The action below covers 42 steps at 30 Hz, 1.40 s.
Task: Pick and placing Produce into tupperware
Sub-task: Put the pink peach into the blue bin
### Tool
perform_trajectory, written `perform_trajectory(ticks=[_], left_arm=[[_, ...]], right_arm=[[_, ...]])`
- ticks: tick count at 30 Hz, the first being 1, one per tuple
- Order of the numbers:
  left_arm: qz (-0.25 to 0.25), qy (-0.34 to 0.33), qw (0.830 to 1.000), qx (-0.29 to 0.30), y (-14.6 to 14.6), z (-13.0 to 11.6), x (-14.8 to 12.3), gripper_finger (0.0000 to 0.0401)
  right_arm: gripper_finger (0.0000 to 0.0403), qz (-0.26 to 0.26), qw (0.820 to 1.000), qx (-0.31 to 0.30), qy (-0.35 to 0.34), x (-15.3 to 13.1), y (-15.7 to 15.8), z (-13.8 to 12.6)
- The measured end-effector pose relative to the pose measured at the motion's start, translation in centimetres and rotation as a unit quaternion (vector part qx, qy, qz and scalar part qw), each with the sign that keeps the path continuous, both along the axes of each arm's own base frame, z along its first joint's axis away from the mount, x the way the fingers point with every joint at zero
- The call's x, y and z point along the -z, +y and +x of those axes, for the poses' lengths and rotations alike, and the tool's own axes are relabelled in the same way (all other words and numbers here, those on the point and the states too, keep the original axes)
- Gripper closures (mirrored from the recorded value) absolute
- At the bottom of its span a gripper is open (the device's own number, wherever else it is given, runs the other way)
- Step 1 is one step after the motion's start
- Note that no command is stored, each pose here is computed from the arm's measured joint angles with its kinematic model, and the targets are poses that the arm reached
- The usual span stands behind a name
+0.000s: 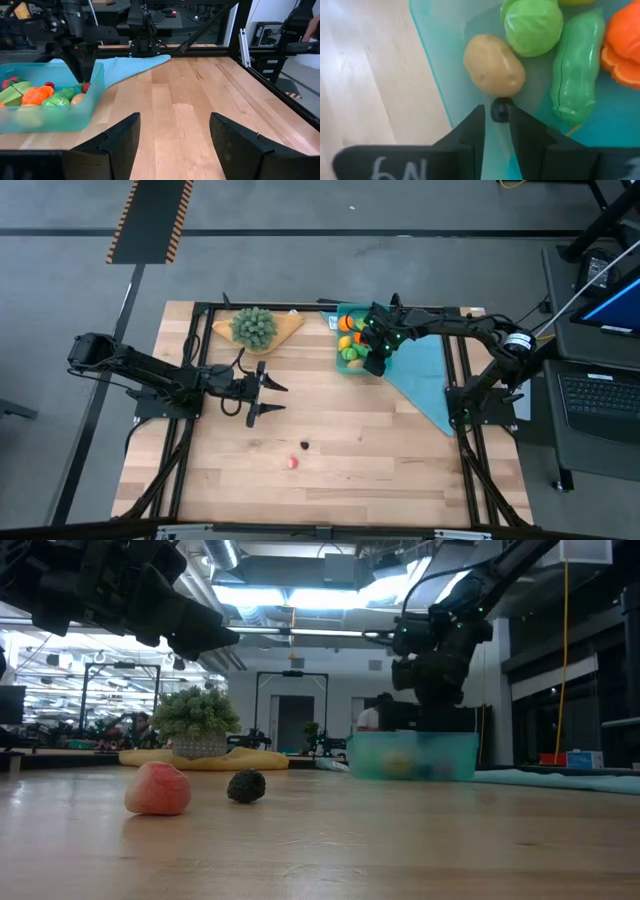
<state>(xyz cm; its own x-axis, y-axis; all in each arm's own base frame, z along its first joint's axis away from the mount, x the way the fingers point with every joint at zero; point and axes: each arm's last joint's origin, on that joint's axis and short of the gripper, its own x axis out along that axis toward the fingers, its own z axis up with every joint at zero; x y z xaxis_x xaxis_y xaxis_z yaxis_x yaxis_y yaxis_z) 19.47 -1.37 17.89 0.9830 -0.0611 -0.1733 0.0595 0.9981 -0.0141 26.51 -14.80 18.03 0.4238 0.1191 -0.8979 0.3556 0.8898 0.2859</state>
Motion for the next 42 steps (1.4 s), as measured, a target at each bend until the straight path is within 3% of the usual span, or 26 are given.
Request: perform_trajectory(ticks=[15, 21, 25, 30, 33, 38, 42], left_arm=[[0.018, -0.005, 1.0, -0.001, 0.0, 0.0, -0.1, 0.017], [0.029, -0.007, 0.999, -0.015, 0.1, 0.0, -0.2, 0.017], [0.028, -0.017, 0.999, -0.016, 0.1, -0.3, -0.6, 0.017], [0.025, -0.02, 0.999, -0.01, -0.1, -0.6, -0.9, 0.017], [0.025, -0.017, 0.999, -0.009, -0.1, -0.7, -0.9, 0.017], [0.026, 0.005, 1.0, -0.009, -0.1, -0.7, -0.4, 0.017], [0.012, 0.016, 1.0, 0.022, -0.4, -0.8, -0.2, 0.017]], right_arm=[[0.0309, 0.006, 1.0, 0.007, -0.016, -3.2, 0.8, 2.0], [0.0309, -0.037, 0.996, -0.035, -0.076, -4.1, 1.4, 3.0], [0.0309, -0.116, 0.97, -0.059, -0.205, -5.4, 2.3, 4.0], [0.0309, -0.167, 0.95, -0.071, -0.253, -4.6, 3.9, 3.1], [0.0309, -0.188, 0.94, -0.069, -0.277, -3.7, 5.0, 2.3], [0.0309, -0.201, 0.906, -0.086, -0.363, -2.3, 7.7, 0.5], [0.0308, -0.193, 0.904, -0.102, -0.367, -1.0, 9.4, -1.5]])
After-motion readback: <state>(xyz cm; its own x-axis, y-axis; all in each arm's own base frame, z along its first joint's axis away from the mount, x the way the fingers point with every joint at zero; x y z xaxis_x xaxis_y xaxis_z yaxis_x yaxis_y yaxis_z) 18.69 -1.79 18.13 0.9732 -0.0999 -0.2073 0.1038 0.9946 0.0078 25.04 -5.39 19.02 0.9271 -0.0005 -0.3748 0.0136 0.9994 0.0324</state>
